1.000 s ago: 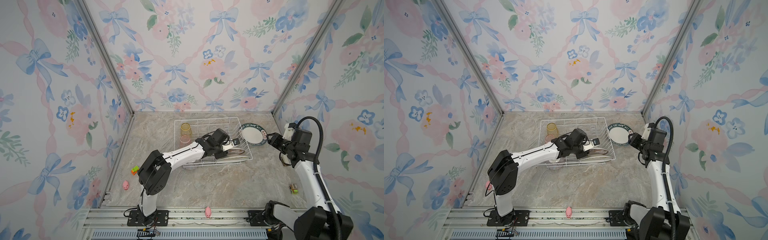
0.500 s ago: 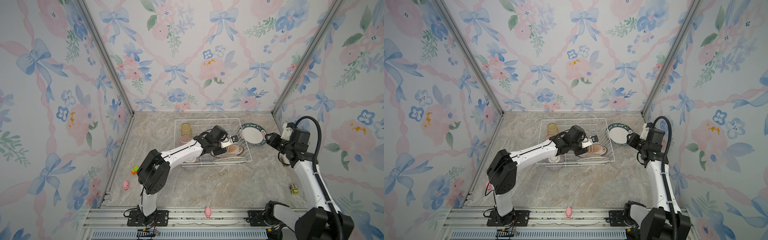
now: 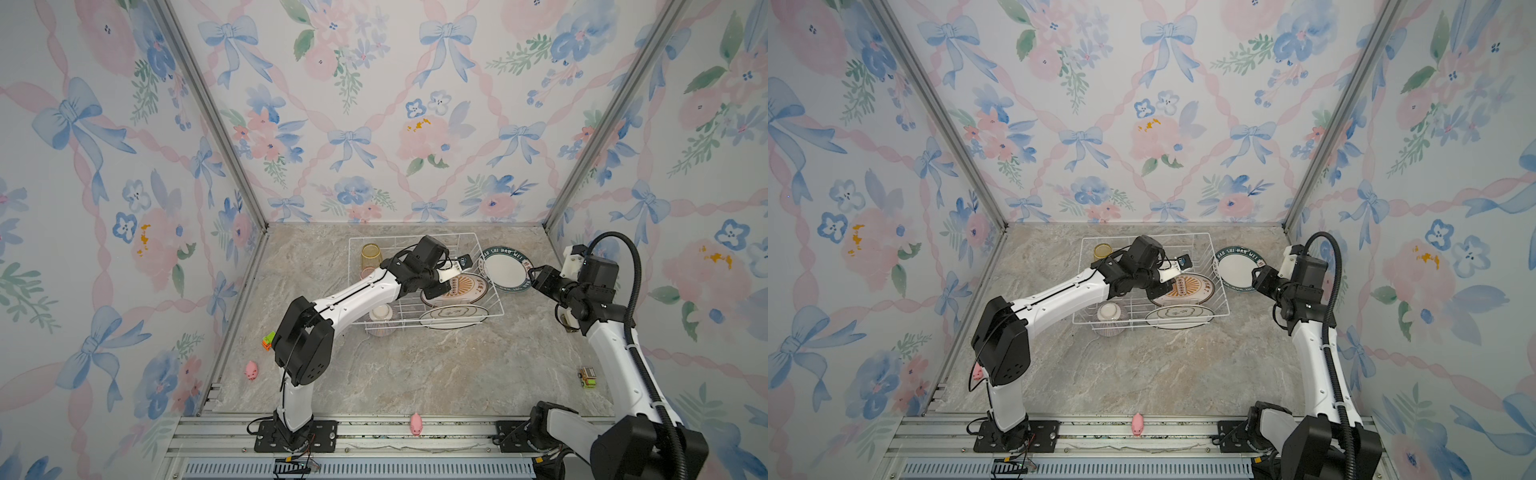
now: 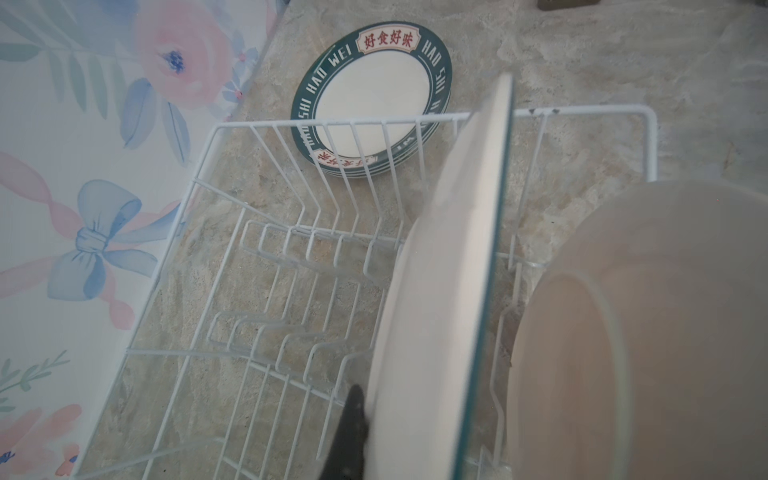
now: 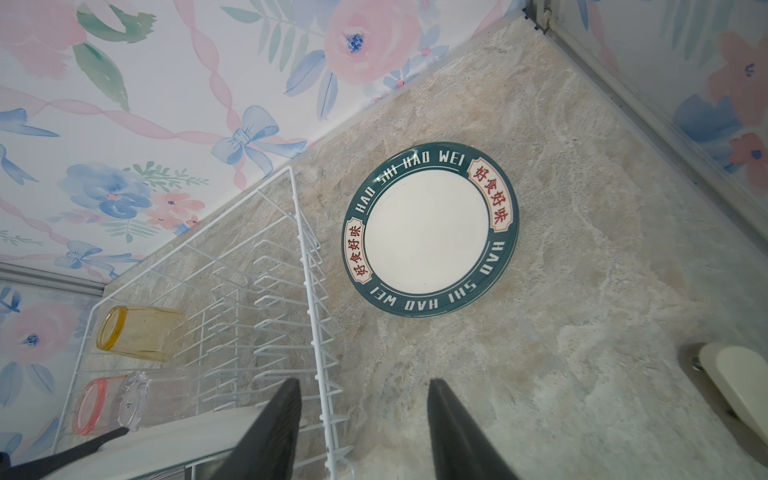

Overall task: Unload the mixed dishes from the dish rack
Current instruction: 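Close the left gripper and lift the sunburst plate up out of the rack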

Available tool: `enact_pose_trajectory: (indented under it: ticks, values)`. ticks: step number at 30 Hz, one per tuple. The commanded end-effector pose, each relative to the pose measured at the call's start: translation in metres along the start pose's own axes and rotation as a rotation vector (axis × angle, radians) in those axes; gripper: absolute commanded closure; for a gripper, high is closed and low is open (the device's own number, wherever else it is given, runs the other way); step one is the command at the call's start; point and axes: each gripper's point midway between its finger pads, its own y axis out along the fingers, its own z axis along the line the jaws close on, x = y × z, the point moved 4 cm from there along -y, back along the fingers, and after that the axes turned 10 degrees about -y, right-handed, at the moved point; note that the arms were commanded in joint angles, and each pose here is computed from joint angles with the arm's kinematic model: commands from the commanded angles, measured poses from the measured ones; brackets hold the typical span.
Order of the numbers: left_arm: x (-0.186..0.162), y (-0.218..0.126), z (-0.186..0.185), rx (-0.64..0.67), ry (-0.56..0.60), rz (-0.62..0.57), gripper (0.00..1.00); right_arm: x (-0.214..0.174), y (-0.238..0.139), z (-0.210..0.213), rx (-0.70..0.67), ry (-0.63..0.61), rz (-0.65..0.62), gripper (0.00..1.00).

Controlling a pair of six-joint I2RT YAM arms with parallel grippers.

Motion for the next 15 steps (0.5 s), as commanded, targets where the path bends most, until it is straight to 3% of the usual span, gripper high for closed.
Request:
enact_pose_trajectory:
  ticks: [1,9,15]
  values:
    - [0.048,-0.034,0.015,-0.032,-0.080,-0.177,1.00,0.006,-0.002,0.013,0.061,-0.050,-0.029,0.48]
    - [0.071,-0.060,0.018,-0.092,-0.132,-0.260,1.00,0.008,-0.003,0.030,0.191,-0.079,-0.058,0.48]
    - [0.086,-0.088,0.037,-0.198,-0.279,-0.343,1.00,0.013,-0.009,0.052,0.365,-0.107,-0.113,0.49]
